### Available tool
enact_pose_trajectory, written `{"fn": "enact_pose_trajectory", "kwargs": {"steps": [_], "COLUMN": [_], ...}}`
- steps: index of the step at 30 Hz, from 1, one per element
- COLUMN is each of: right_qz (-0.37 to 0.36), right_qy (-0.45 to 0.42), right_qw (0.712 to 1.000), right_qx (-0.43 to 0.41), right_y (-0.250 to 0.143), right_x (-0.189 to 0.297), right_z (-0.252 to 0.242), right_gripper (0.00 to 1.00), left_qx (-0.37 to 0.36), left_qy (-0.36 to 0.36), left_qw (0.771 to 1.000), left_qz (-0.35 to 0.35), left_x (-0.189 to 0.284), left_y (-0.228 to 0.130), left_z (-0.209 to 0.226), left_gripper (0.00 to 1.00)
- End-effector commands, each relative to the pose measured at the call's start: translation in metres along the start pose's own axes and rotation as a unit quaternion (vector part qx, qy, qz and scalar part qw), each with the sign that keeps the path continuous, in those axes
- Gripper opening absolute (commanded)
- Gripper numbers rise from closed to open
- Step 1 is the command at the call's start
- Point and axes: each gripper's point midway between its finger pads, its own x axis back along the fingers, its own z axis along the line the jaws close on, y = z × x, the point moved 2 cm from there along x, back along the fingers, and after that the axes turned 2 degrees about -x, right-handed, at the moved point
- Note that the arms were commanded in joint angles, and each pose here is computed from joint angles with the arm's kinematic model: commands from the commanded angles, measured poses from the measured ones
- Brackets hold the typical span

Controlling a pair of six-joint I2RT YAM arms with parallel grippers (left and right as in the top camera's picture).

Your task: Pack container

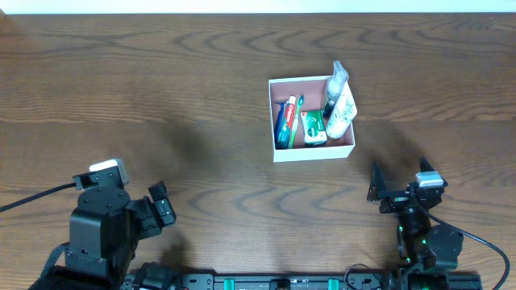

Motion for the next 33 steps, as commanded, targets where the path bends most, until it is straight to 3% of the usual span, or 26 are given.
{"fn": "enact_pose_trajectory", "kwargs": {"steps": [1, 27, 30, 33], "right_qz": [0.000, 0.000, 0.000, 0.000], "right_qy": [0.000, 0.000, 0.000, 0.000], "right_qw": [1.000, 1.000, 1.000, 1.000], "right_qx": [0.009, 0.009, 0.009, 0.009], "right_y": [-0.001, -0.001, -0.001, -0.001], "right_x": [0.000, 0.000, 0.000, 0.000], "right_z": [0.001, 0.001, 0.001, 0.001], "right_gripper": [0.99, 0.99, 0.99, 0.99], "left_qx": [0.007, 0.006, 0.008, -0.049], "left_qy": [0.006, 0.010, -0.006, -0.056], "left_qw": [1.000, 1.000, 1.000, 0.997], "left_qz": [-0.002, 0.005, -0.002, -0.027], "left_x": [0.000, 0.000, -0.001, -0.007], "left_y": [0.001, -0.003, 0.000, 0.005], "left_z": [0.002, 0.004, 0.000, -0.016], "left_gripper": [0.98, 0.98, 0.98, 0.98]}}
